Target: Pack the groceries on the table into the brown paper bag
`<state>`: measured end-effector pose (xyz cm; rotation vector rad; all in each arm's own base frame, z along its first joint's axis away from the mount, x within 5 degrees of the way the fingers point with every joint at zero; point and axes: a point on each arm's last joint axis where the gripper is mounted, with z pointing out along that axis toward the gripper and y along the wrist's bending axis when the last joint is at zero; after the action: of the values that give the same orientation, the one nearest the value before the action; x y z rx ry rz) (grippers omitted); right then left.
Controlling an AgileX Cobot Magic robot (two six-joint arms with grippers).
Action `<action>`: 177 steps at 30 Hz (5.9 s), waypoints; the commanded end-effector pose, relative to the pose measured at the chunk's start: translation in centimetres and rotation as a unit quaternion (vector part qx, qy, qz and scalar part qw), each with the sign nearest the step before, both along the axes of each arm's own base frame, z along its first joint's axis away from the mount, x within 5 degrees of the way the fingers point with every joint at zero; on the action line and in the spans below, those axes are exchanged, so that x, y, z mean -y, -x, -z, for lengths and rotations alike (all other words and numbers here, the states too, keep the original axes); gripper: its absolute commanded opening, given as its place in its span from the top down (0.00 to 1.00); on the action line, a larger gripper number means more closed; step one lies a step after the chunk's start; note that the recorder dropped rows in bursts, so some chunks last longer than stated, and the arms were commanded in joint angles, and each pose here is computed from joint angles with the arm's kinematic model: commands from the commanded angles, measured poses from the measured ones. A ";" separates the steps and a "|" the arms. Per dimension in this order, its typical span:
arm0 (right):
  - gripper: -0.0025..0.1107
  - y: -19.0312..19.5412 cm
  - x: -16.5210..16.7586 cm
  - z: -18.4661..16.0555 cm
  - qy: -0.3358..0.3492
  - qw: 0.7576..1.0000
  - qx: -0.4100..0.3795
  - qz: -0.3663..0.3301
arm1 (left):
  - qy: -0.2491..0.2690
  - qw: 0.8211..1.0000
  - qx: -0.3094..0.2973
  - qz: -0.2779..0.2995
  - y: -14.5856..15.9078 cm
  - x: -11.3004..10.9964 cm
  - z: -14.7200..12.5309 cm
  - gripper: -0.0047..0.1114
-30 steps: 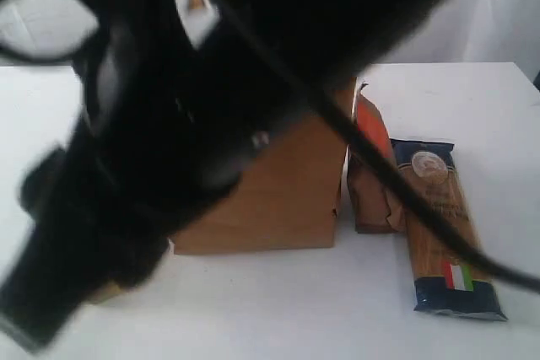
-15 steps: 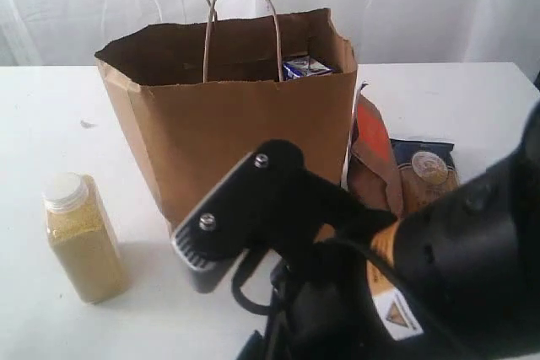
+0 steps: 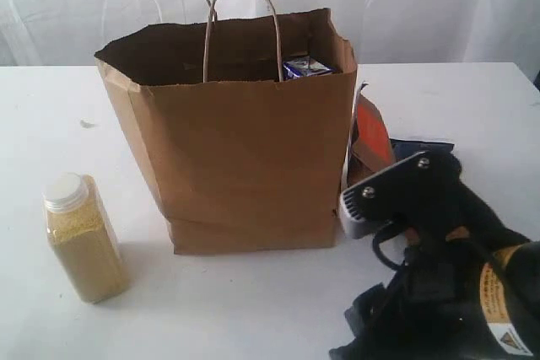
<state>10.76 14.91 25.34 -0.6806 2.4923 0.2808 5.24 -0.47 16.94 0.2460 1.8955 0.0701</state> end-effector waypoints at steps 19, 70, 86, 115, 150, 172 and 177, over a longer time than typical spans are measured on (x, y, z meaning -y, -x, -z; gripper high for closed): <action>0.49 0.5 -2.6 -3.9 -0.116 0.981 0.049 -0.145 | 0.005 1.000 0.000 -0.002 0.0 0.0 0.1 0.96; 0.98 -0.4 7.6 -0.3 -0.190 0.954 0.227 0.051 | 0.005 1.000 0.000 -0.002 0.0 0.0 0.1 0.96; 0.98 4.9 14.0 5.9 -0.186 0.881 0.367 0.234 | 0.005 1.000 0.000 -0.002 0.0 0.0 0.1 0.96; 0.98 5.3 14.2 6.4 -0.115 0.894 0.380 0.209 | 0.005 1.000 0.000 -0.002 0.0 0.0 0.1 0.96; 0.98 5.3 14.2 6.4 -0.115 0.894 0.380 0.209 | 0.417 0.907 0.039 -0.043 0.6 1.1 -5.4 0.96; 0.98 5.3 14.2 6.4 -0.115 0.894 0.379 0.209 | 0.146 0.932 -0.322 0.073 -1.5 2.9 -17.7 0.96; 0.98 5.3 14.2 6.4 -0.123 0.893 0.376 0.214 | 0.136 0.917 -0.367 0.074 -4.7 3.1 -16.7 0.96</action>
<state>5.48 0.74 19.07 -0.0841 1.7463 0.1257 8.75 -3.48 33.92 0.2229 2.5622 -0.4450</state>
